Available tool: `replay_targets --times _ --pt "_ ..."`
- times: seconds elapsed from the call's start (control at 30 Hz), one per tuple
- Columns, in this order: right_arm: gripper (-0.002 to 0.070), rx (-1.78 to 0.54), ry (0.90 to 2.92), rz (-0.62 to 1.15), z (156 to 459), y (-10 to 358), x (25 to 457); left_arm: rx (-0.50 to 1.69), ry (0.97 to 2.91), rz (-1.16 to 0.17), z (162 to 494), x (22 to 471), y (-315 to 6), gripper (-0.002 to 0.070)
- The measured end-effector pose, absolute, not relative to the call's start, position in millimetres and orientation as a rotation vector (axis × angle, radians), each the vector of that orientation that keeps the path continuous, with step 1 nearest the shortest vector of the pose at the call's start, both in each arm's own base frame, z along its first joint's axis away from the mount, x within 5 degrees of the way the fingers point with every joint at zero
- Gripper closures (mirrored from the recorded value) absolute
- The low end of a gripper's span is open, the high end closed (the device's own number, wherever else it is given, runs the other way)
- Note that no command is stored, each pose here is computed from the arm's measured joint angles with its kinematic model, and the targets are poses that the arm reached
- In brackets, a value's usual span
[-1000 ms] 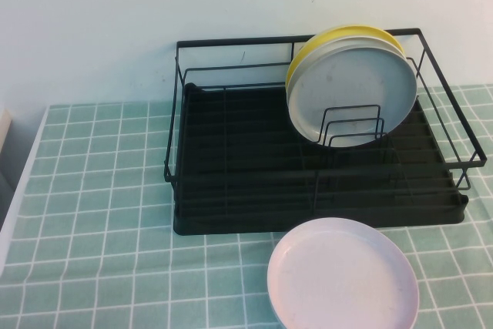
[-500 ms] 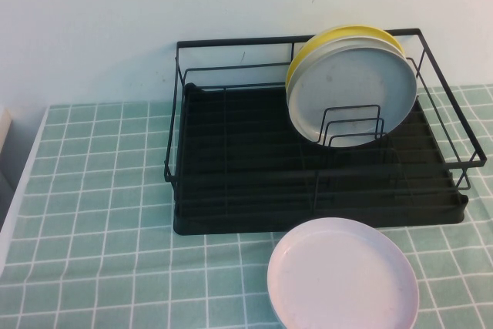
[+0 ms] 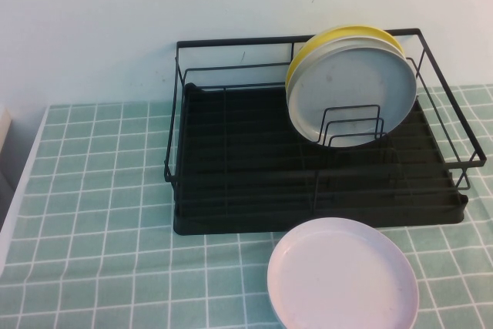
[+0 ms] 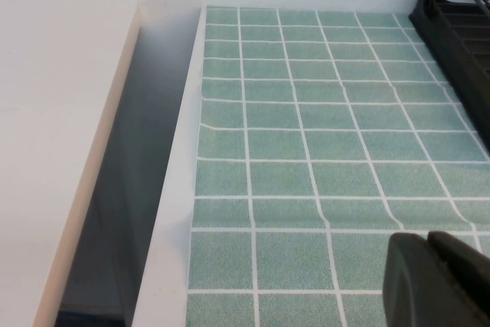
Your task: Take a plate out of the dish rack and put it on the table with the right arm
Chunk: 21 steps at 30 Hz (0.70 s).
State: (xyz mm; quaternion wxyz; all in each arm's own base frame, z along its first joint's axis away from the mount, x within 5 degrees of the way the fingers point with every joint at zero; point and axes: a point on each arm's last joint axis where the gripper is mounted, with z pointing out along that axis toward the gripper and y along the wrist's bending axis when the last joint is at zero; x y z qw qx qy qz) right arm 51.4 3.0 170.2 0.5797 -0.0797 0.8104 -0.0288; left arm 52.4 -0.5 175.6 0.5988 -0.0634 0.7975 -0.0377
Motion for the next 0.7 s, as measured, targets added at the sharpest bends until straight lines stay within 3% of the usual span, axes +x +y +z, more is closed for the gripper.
replay_targets --times 0.7 --pt "0.0677 -0.104 1.899 -0.056 170.3 0.5 51.5 -0.147 1.850 -0.087 175.6 52.4 -0.5 0.0678"
